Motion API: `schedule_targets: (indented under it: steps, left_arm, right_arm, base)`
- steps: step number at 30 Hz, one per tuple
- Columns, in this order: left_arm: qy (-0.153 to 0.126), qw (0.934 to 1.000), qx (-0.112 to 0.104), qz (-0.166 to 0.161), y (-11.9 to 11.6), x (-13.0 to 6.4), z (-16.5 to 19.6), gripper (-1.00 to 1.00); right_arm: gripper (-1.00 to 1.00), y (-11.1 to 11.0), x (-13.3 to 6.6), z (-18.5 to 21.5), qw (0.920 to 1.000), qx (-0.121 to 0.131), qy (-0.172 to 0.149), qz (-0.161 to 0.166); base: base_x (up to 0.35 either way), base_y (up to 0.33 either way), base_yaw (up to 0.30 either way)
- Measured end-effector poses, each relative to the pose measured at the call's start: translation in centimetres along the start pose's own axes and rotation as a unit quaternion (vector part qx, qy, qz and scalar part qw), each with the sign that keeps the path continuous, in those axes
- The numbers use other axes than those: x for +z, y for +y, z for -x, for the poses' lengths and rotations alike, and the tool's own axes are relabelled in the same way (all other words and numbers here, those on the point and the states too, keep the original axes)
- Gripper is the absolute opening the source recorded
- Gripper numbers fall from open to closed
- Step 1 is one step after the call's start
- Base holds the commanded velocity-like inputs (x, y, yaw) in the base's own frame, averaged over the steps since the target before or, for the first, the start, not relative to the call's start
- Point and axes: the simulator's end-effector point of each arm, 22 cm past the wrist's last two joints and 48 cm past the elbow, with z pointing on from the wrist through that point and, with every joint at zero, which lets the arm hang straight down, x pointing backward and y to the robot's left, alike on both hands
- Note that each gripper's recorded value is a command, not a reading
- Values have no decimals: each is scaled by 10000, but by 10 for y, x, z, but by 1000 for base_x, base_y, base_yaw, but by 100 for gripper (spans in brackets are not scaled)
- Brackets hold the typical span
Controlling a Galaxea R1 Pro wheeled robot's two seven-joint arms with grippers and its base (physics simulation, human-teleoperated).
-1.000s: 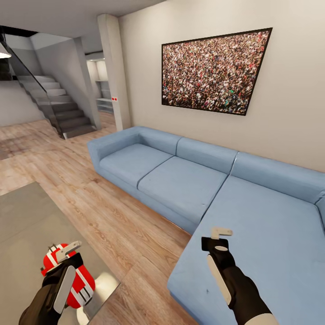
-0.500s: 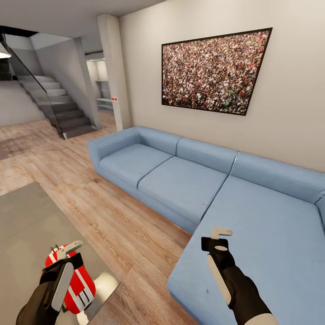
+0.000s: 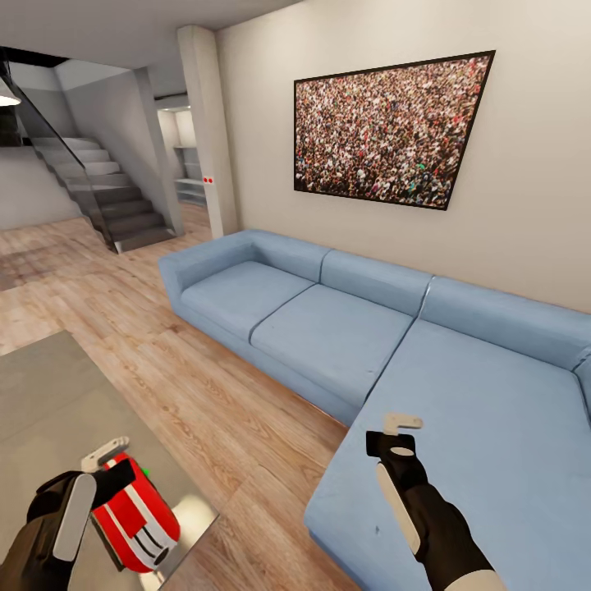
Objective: Turn on the radio receiver that's on the table in the living room.
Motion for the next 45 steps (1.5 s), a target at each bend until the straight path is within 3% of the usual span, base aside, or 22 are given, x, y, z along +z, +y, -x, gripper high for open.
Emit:
schedule_targets:
  steps: [2,5,10,22,26,27,37,45]
  left_arm:
    - [86,9999,47,22,2,0,-3,-100]
    - [519,9984,213,-87,-5,-8,-17,-100]
    - [640,9972,376,-49,-3,-13,-17,-100]
    - [588,9975,375,93,4,-13,-13,-100]
    - [439,9940,556,839,43,-19,2,-100]
    - [374,9941,519,881,45,-21,7,-100]
    - [267,9926,488,1078,53,-26,15,-100]
    - [268,9937,456,986,47,-25,15,-100]
  right_arm:
    - [-100,0,0,0,10000,-3,0,2]
    - [-100,0,0,0,10000,0,1,5]
    - [-100,0,0,0,10000,-1,3,5]
    - [-100,12,-3,-4,9998,-183,57,100]
    - [-100,12,-3,-4,9998,-185,58,101]
    - [-100,12,-3,-4,9998,-184,57,101]
    - [-100,13,-3,-5,9997,-189,72,107]
    - [-100,23,-5,-5,9993,-316,41,190]
  base:
    - [0,0,0]
    - [0,0,0]
    - [0,0,0]
    - [0,0,0]
    - [0,0,0]
    - [0,0,0]
    - [0,0,0]
    - [0,0,0]
